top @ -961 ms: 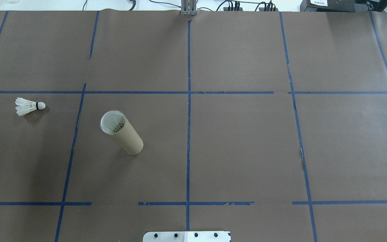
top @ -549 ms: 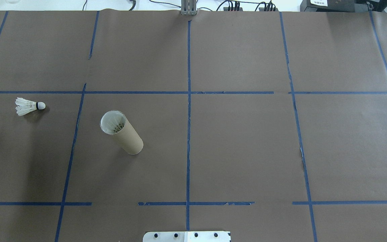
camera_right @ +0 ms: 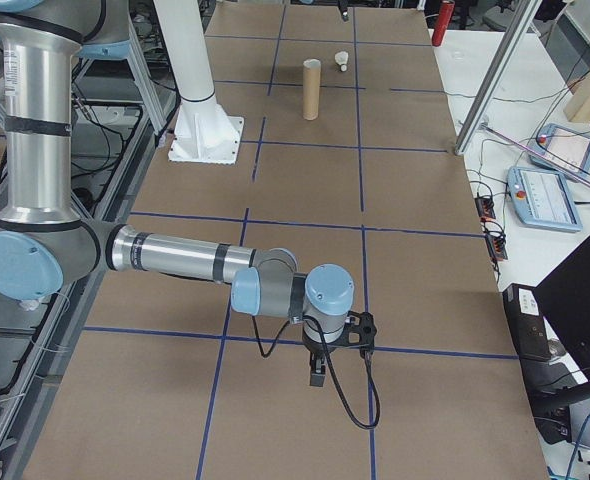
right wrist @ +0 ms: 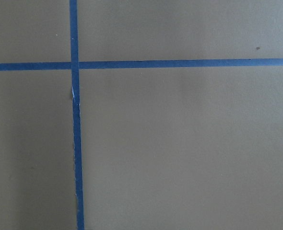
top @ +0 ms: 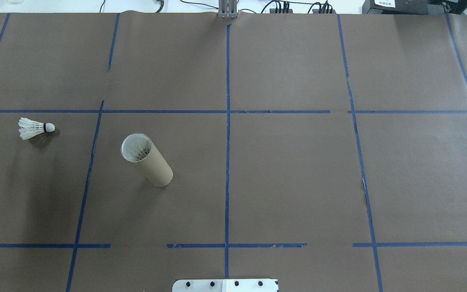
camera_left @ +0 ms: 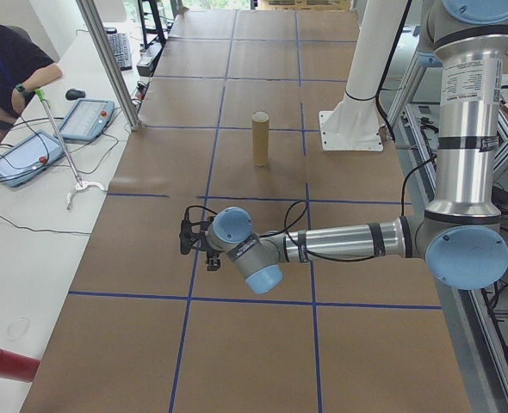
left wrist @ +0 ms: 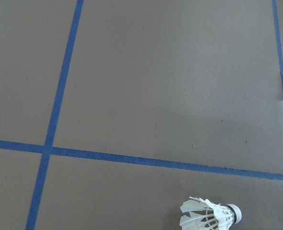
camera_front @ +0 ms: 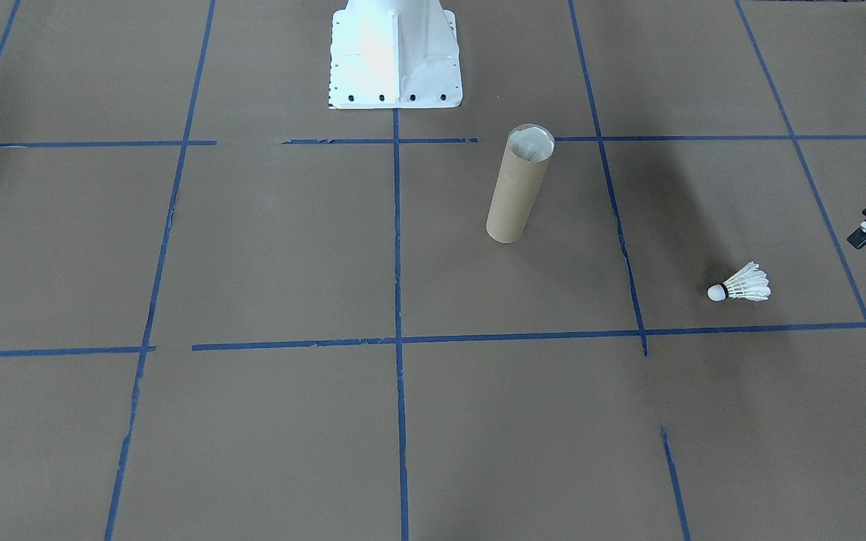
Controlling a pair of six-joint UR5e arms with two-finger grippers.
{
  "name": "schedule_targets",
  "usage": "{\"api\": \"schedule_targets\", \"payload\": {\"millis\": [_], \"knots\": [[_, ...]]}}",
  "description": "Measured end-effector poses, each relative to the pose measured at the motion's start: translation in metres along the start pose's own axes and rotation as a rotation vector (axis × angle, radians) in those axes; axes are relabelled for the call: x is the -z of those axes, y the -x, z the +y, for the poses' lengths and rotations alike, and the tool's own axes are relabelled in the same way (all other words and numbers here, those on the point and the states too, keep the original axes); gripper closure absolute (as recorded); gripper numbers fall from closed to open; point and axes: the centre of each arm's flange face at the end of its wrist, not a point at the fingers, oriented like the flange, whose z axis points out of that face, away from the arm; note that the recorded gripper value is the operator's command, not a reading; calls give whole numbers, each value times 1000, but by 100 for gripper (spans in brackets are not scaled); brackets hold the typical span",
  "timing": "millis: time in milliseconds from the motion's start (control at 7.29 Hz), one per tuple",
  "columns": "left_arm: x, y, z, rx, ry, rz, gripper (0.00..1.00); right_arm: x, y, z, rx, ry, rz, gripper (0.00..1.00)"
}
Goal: Collect badminton balls into bucket
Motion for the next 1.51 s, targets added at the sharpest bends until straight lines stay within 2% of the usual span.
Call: {"api": "schedule_targets", "payload": {"millis": [137,686,1373,1510], "knots": [[-13,-4,3,9,-5,21,0,0,0,0,0,0,0,0],[-62,-17,9,16,-1,53,0,0,0,0,0,0,0,0],[-113,-45,27,-36,77,100,1,0,0,0,0,0,0,0],[-122,-50,32,-43,95,103,16,0,0,0,0,0,0,0]]}}
